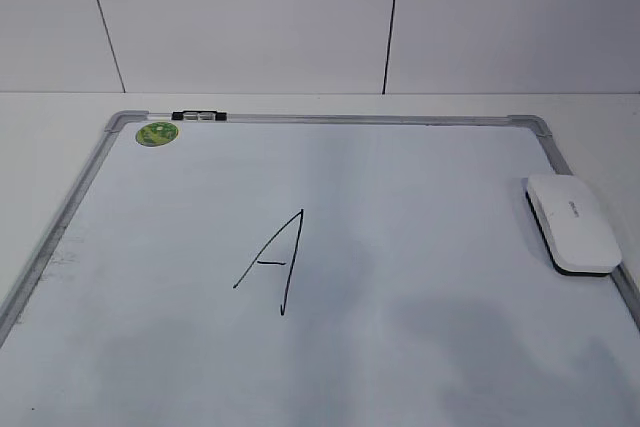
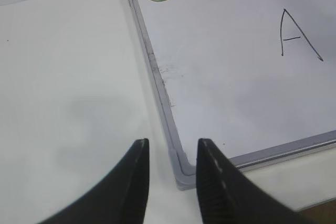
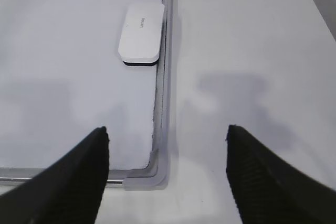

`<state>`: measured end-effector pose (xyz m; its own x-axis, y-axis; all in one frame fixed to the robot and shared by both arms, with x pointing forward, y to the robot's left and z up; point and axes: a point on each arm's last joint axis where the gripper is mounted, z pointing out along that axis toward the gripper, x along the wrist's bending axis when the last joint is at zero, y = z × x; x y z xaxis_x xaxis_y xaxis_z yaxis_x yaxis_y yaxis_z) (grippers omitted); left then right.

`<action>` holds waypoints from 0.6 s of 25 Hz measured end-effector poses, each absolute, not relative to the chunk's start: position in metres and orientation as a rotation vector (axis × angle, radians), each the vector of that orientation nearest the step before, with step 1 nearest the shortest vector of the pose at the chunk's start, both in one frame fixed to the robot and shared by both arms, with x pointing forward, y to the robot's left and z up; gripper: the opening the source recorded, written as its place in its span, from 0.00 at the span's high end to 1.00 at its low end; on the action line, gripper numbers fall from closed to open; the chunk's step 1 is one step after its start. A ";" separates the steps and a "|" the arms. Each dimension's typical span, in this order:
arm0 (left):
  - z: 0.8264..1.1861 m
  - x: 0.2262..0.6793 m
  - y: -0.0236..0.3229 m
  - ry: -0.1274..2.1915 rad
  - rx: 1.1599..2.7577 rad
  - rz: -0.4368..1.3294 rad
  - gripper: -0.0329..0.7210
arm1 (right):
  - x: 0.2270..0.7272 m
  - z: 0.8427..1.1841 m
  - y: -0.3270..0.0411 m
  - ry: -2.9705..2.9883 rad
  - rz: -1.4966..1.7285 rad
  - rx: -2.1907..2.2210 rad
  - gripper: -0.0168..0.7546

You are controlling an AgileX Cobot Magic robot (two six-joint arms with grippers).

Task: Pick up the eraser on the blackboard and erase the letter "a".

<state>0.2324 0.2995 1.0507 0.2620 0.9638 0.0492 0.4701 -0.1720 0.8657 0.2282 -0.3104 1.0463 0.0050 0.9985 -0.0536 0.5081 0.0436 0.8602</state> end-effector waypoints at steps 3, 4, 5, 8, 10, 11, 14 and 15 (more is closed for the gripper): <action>1.051 0.232 0.299 1.341 1.756 0.833 0.65 | 0.228 1.046 -0.310 1.574 0.839 1.571 0.26; 1.051 0.232 0.299 1.350 1.752 0.837 0.65 | 0.228 1.046 -0.310 1.566 0.835 1.577 0.26; 1.051 0.232 0.299 1.360 1.746 0.843 0.65 | 0.228 1.046 -0.310 1.558 0.828 1.581 0.26; 1.051 0.232 0.299 1.389 1.730 0.859 0.64 | 0.228 1.046 -0.310 1.538 0.816 1.596 0.26; 1.051 0.232 0.299 1.405 1.721 0.868 0.64 | 0.227 1.046 -0.310 1.522 0.807 1.607 0.26; 1.051 0.233 0.299 1.409 1.718 0.870 0.64 | 0.227 1.046 -0.310 1.515 0.801 1.611 0.26; 1.051 0.233 0.299 1.422 1.710 0.878 0.64 | 0.227 1.046 -0.310 1.505 0.795 1.618 0.26; 1.051 0.233 0.299 1.425 1.709 0.880 0.64 | 0.227 1.046 -0.310 1.506 0.796 1.617 0.26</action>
